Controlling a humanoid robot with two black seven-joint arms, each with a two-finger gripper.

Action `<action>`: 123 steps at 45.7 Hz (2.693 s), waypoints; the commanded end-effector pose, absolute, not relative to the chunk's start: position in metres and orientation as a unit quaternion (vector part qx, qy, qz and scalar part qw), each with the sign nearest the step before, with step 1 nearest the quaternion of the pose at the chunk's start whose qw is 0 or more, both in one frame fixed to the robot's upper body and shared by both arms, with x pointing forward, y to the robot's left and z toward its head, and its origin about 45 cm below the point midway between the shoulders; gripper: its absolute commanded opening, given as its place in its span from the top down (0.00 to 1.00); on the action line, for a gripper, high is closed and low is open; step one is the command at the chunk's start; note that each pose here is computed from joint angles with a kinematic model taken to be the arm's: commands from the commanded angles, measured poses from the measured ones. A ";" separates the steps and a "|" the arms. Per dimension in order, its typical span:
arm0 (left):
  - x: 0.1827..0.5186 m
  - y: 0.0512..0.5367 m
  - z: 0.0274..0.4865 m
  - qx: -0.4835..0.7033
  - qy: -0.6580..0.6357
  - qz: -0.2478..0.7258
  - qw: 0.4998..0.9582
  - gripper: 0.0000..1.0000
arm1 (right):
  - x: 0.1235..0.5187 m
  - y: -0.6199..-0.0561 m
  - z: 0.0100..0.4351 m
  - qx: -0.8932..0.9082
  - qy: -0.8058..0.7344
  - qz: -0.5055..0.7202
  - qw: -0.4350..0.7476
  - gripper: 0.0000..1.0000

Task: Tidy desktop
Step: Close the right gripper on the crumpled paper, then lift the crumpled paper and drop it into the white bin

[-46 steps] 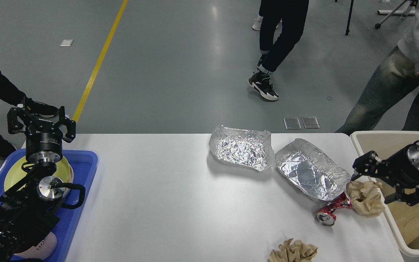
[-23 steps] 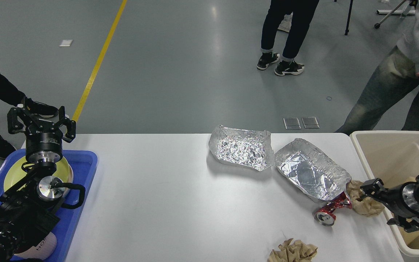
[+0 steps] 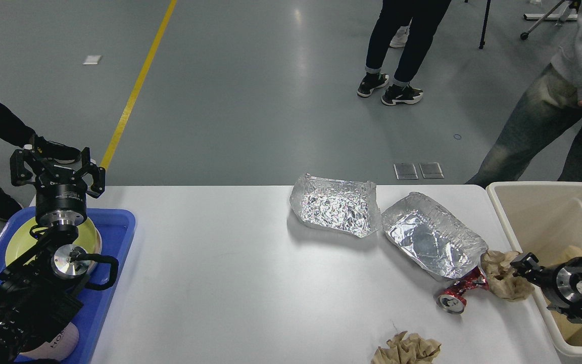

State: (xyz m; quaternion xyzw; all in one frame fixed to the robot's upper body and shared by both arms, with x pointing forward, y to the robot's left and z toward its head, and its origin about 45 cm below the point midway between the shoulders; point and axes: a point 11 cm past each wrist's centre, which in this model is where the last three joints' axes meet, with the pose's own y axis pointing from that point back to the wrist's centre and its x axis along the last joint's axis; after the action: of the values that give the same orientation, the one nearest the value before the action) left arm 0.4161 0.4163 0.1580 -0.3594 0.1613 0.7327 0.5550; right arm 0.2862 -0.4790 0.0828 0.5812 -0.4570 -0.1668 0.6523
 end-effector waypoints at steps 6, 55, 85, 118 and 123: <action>0.416 0.416 0.158 -0.359 0.161 0.733 0.555 0.04 | 0.285 -0.483 0.080 0.564 -0.475 -0.149 0.659 0.17; 0.416 0.416 0.158 -0.359 0.161 0.733 0.555 0.04 | 0.280 -0.465 0.073 0.593 -0.461 -0.186 0.633 1.00; 0.416 0.416 0.158 -0.359 0.161 0.733 0.555 0.04 | 0.308 -0.543 0.168 0.542 -0.572 -0.144 0.599 1.00; 0.416 0.416 0.158 -0.359 0.161 0.733 0.555 0.04 | 0.424 -0.472 0.387 0.644 -0.612 0.027 0.458 1.00; 0.416 0.416 0.158 -0.359 0.161 0.733 0.555 0.04 | 0.425 -0.478 0.412 0.635 -0.623 0.047 0.455 1.00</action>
State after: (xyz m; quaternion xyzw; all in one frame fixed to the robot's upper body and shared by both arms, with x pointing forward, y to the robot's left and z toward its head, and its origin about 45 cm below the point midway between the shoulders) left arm 0.4161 0.4163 0.1580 -0.3591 0.1613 0.7326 0.5552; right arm 0.4230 -0.4735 0.3857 0.6420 -0.6123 0.0264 0.4608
